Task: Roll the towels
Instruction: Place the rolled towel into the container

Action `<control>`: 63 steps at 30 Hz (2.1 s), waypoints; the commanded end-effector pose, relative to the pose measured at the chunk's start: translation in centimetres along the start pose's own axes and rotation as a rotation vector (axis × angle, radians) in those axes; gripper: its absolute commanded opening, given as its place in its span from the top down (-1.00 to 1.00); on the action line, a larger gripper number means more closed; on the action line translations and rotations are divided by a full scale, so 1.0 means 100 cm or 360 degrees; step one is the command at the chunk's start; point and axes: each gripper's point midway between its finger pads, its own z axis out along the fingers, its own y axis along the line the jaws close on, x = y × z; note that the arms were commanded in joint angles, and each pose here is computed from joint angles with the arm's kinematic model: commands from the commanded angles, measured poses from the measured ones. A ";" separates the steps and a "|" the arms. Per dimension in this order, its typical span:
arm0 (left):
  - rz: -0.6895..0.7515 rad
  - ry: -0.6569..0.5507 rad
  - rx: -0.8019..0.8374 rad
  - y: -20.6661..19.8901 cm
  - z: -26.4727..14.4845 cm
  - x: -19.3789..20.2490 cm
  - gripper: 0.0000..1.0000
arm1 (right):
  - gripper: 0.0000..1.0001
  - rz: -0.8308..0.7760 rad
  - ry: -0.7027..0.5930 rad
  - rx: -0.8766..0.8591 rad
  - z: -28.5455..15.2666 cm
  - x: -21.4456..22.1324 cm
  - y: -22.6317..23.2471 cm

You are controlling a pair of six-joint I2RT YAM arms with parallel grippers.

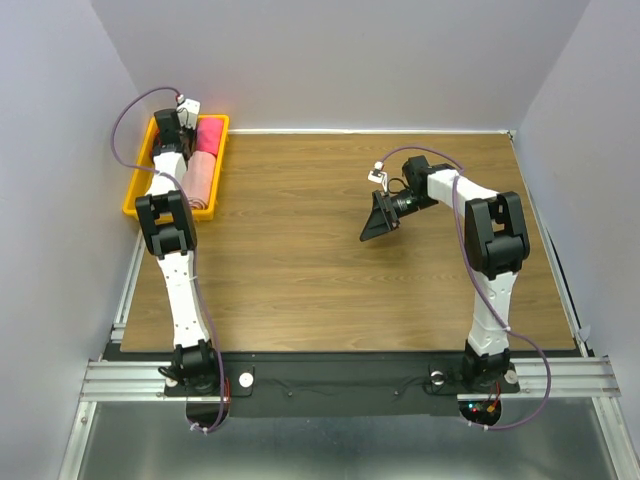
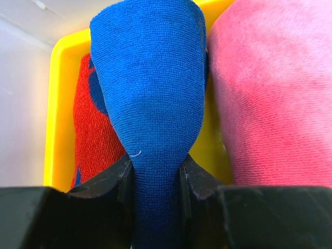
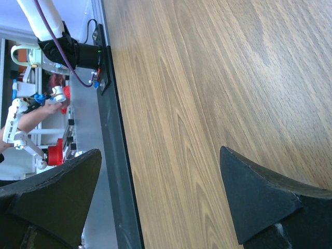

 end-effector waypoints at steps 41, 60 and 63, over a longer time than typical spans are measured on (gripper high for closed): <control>0.0058 -0.0191 -0.0119 0.045 -0.049 -0.075 -0.55 | -1.00 -0.0020 -0.0028 -0.0053 0.000 -0.002 0.004; -0.0032 -0.0508 -0.0106 0.077 -0.136 -0.182 -0.67 | -1.00 -0.0137 -0.0048 0.0034 -0.009 -0.020 0.015; -0.0067 -0.0505 -0.0013 0.069 -0.168 -0.197 -0.89 | -1.00 -0.0207 -0.0063 0.0122 -0.018 -0.031 0.021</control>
